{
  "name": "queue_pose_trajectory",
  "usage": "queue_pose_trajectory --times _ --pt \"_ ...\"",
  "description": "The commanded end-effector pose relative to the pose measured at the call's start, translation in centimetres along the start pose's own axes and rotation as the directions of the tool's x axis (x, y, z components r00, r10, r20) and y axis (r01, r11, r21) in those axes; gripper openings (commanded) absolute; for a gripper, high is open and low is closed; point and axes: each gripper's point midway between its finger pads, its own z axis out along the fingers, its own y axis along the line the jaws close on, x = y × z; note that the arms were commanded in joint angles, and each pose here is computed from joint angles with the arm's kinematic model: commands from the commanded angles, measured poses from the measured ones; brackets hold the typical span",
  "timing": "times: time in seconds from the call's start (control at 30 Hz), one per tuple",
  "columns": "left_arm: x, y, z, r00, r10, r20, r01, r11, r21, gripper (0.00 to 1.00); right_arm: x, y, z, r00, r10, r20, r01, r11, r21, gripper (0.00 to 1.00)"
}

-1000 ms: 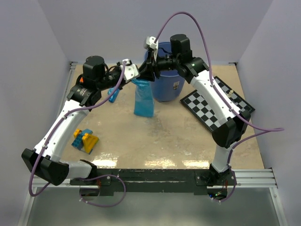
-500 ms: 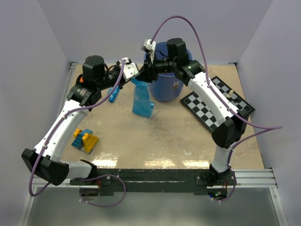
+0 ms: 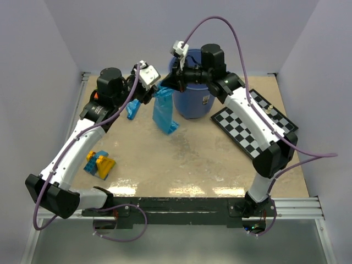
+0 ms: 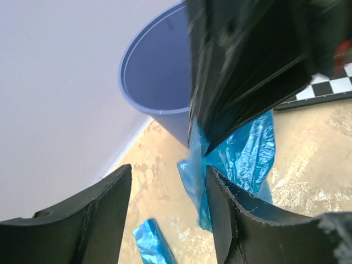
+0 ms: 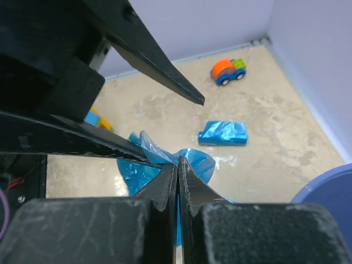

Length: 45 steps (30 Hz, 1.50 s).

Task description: Put the trash bags into the trash bin

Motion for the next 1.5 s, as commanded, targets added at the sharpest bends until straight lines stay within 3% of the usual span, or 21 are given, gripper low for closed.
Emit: queue_pose_trajectory --times 0.0,0.1,0.23,0.33,0.53,0.8,0.87,0.93,1.03,1.13,1.47 --pt "1.0 2.0 -0.2 0.982 -0.186 -0.025 0.179 0.969 -0.169 0.62 -6.2 1.0 -2.9 0.974 -0.117 0.193 0.097 0.989 0.108 0.0" --pt "1.7 2.2 0.2 0.951 -0.309 -0.006 0.304 0.938 -0.168 0.62 -7.9 1.4 -4.3 0.943 -0.16 0.29 0.116 0.98 0.162 0.0" --pt "0.7 2.9 0.1 0.873 -0.479 0.089 0.485 0.872 -0.071 0.48 -7.1 1.2 -4.1 0.953 -0.103 0.286 0.056 0.984 0.168 0.0" --pt "1.7 2.4 0.6 0.855 -0.517 0.055 0.519 0.854 -0.037 0.4 -7.9 1.2 -5.0 0.938 -0.112 0.329 0.045 0.978 0.203 0.0" --pt "4.9 3.9 0.2 0.906 -0.421 -0.036 0.411 0.899 -0.152 0.34 -10.3 0.8 -7.5 0.9 -0.182 0.397 0.054 0.948 0.313 0.0" --pt "4.9 7.3 -3.1 0.949 -0.314 -0.029 0.294 0.914 -0.28 0.32 -8.8 -1.0 -8.7 0.913 -0.168 0.371 0.017 0.926 0.378 0.0" --pt "2.7 6.2 -3.8 0.961 -0.276 0.035 0.277 0.943 -0.183 0.33 -7.9 -0.6 -8.0 0.924 -0.155 0.349 0.032 0.942 0.335 0.0" --pt "-1.0 3.9 -4.5 0.971 -0.175 0.161 0.182 0.983 -0.026 0.41 -7.1 0.6 -7.3 0.928 -0.164 0.334 0.077 0.962 0.261 0.0" --pt "-4.0 1.8 -5.2 0.96 -0.101 0.26 0.075 0.991 0.108 0.48 -5.8 2.1 -6.4 0.936 -0.171 0.307 0.128 0.98 0.155 0.0" --pt "-5.5 0.6 -5.0 0.958 -0.088 0.273 0.023 0.972 0.232 0.5 -5.1 2.7 -6.0 0.942 -0.16 0.295 0.133 0.985 0.108 0.0" --pt "-6.6 -1.8 -3.4 0.952 -0.093 0.29 -0.023 0.927 0.374 0.5 -5.5 3.2 -5.6 0.935 -0.173 0.309 0.159 0.985 0.068 0.0"
